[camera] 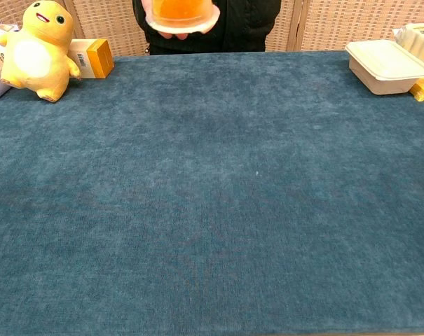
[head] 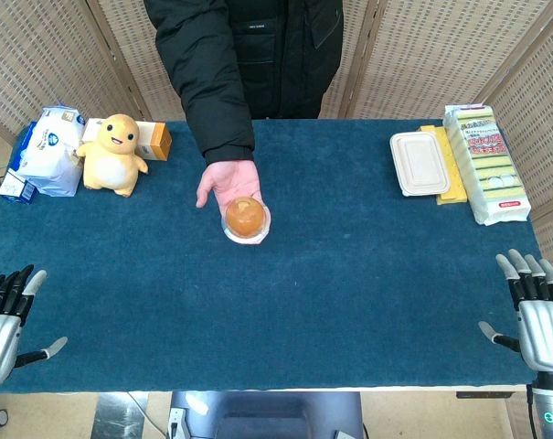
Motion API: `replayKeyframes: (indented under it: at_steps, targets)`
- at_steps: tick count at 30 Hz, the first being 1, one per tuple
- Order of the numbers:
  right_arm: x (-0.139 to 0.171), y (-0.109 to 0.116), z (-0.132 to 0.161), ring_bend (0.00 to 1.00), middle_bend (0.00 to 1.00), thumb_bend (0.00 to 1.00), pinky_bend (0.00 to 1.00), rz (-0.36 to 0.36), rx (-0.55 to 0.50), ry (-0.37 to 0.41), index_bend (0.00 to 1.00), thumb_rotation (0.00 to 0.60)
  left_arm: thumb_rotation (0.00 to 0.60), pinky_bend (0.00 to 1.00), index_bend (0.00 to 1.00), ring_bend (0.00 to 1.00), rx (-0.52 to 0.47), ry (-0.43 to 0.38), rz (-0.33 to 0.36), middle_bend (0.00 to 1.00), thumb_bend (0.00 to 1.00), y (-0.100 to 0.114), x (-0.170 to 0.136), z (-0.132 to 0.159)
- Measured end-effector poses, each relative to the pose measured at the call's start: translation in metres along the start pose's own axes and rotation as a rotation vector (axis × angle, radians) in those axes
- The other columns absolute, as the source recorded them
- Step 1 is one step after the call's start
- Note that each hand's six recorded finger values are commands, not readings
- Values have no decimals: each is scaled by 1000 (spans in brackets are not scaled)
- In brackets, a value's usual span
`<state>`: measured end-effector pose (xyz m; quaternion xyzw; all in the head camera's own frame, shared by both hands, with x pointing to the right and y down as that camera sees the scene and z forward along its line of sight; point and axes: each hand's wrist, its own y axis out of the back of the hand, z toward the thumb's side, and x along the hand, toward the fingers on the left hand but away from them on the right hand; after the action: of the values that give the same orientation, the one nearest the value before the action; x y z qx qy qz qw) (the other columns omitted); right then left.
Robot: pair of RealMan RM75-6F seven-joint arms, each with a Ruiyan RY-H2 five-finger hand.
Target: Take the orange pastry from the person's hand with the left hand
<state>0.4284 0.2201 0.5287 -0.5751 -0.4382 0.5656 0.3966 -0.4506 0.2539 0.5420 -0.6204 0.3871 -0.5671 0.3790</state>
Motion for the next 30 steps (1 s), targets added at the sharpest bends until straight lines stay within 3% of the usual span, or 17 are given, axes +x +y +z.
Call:
replayKeyframes:
  at_steps: [7, 11, 17, 22, 27, 30]
  targets:
    - [-1, -1, -1, 0, 34, 42, 0, 2, 5, -5, 89, 600, 600, 0, 0, 0, -13, -13, -8, 0, 2, 0, 2, 3]
    - [-2, -4, -1, 0, 33, 41, 0, 15, 7, -8, 92, 600, 600, 0, 0, 0, -39, -82, -11, 0, 2, 7, 9, 21]
    - [-3, -5, 1, 0, 33, 41, 0, 17, 9, -5, 95, 600, 600, 0, 0, 0, -107, -250, 10, 0, 43, 43, 33, 75]
    - [-5, -7, 0, 0, 33, 41, 0, 25, 11, -11, 97, 600, 600, 0, 0, 0, -165, -405, 58, 0, 69, 93, 69, 143]
    - [-6, -9, -2, 0, 33, 41, 0, 35, 15, -13, 98, 600, 600, 0, 0, 0, -142, -439, 69, 0, 75, 119, 101, 180]
    - [-6, -9, -2, 0, 33, 41, 0, 35, 16, -14, 98, 600, 600, 0, 0, 0, -120, -425, 46, 0, 75, 121, 119, 195]
